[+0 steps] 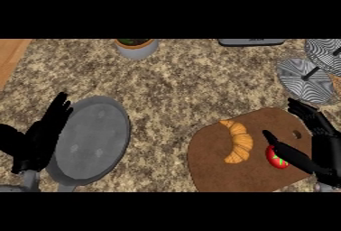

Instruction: Pick the tomato from the cutting board and place it in the tiered basket

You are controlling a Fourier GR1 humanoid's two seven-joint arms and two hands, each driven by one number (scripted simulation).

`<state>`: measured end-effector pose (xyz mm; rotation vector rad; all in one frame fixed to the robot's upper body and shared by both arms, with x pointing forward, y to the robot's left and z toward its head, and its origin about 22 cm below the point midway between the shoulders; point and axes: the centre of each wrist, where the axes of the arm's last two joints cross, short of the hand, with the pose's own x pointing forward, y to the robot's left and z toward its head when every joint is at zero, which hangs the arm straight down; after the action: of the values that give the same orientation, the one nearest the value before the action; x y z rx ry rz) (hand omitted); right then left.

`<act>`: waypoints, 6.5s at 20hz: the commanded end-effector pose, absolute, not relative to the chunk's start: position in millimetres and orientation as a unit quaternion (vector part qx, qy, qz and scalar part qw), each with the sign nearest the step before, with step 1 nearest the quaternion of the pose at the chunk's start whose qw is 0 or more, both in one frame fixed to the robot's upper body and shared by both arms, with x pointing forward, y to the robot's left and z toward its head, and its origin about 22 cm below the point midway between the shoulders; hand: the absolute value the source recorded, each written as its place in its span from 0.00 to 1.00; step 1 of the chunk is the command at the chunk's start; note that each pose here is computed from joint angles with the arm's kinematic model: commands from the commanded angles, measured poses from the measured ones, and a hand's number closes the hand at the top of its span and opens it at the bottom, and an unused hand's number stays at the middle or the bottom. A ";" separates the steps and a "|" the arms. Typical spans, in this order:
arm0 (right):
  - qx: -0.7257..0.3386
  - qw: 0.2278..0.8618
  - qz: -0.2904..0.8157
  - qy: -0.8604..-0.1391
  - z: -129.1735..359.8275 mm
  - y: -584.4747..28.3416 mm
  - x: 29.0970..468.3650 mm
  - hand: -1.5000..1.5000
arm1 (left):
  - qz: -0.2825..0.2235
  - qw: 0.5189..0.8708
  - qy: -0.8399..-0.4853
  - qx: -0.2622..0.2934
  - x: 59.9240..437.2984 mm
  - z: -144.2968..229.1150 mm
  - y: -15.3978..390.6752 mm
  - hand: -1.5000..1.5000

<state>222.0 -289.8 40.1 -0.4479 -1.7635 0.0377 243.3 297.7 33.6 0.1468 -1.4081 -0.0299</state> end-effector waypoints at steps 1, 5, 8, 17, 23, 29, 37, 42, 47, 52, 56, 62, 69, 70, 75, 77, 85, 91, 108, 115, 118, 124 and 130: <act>-0.250 0.580 0.034 -0.775 40.9 -282.6 184.0 0.00 | -0.030 0.759 -0.650 0.032 242.8 25.4 277.9 0.50; -0.338 0.574 0.160 -0.728 65.4 -307.5 178.4 0.00 | -0.036 0.761 -0.647 0.039 249.4 31.0 287.6 0.50; -0.405 0.567 0.258 -0.669 96.5 -332.9 167.3 0.00 | -0.031 0.760 -0.647 0.056 249.4 41.4 299.6 0.50; -0.359 0.672 0.456 -0.461 129.9 -293.6 140.5 0.00 | -0.043 0.757 -0.650 0.040 247.5 36.0 296.4 0.50; -0.382 0.683 0.428 -0.452 159.7 -248.6 150.3 0.00 | -0.050 0.751 -0.658 0.035 269.1 35.2 278.6 0.50; -0.406 0.695 0.416 -0.422 111.8 -224.9 162.1 0.00 | -0.047 0.757 -0.650 0.042 250.8 22.8 297.0 0.50; -0.419 0.704 0.417 -0.394 78.6 -253.1 185.6 0.00 | -0.031 0.760 -0.649 0.035 267.7 29.5 294.1 0.50; -0.452 0.687 0.410 -0.395 24.2 -269.7 196.0 0.00 | -0.041 0.760 -0.647 0.036 254.8 40.5 282.4 0.50; -0.467 0.679 0.405 -0.396 41.2 -268.8 185.7 0.00 | -0.040 0.759 -0.649 0.032 252.3 27.2 307.9 0.50; -0.446 0.691 0.432 -0.371 15.6 -280.2 203.3 0.00 | -0.043 0.752 -0.657 0.037 249.4 38.0 294.6 0.50; -0.392 0.715 0.453 -0.361 26.4 -284.6 205.7 1.00 | -0.043 0.759 -0.649 0.035 245.2 40.1 292.4 0.50; -0.426 0.660 0.506 -0.355 1.6 -284.6 188.0 1.00 | -0.041 0.756 -0.652 0.026 266.3 33.1 287.4 0.50; -0.495 0.610 0.482 -0.388 2.3 -340.4 189.2 1.00 | -0.045 0.754 -0.654 0.039 252.5 33.0 287.5 0.50; -0.511 0.613 0.462 -0.388 41.7 -382.0 199.6 1.00 | -0.038 0.754 -0.655 0.031 248.0 29.1 297.1 0.50; -0.562 0.615 0.423 -0.357 71.7 -481.2 186.4 1.00 | -0.022 0.761 -0.647 0.049 248.3 26.4 303.1 0.50; -0.580 0.597 0.384 -0.399 94.4 -503.2 189.0 1.00 | -0.020 0.761 -0.647 0.038 246.9 26.2 294.6 0.50; -0.531 0.521 0.204 -0.636 152.6 -559.0 186.7 1.00 | -0.028 0.763 -0.644 0.048 244.7 24.7 296.7 0.50; -0.471 0.520 0.193 -0.686 189.4 -617.3 155.2 1.00 | -0.044 0.754 -0.655 0.024 254.4 42.9 282.0 0.50; -0.413 0.548 0.237 -0.688 221.9 -550.6 294.3 1.00 | -0.054 0.757 -0.651 0.025 255.1 46.4 296.8 0.50; -0.410 0.572 0.252 -0.664 232.9 -519.0 327.7 1.00 | -0.044 0.751 -0.658 0.035 268.0 27.9 291.5 0.50; -0.412 0.590 0.244 -0.650 209.3 -521.6 336.6 1.00 | -0.049 0.752 -0.657 0.024 262.7 30.4 276.9 0.50; -0.410 0.588 0.248 -0.652 197.2 -513.9 344.1 1.00 | -0.047 0.754 -0.654 0.026 267.4 49.1 292.0 0.50; -0.440 0.579 0.248 -0.639 179.4 -499.6 361.6 1.00 | -0.049 0.750 -0.659 0.022 257.0 30.0 282.9 0.50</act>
<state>355.0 -504.9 193.3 -0.9917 -1.5070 0.5818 262.7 280.0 36.0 0.0551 -1.4322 -0.1090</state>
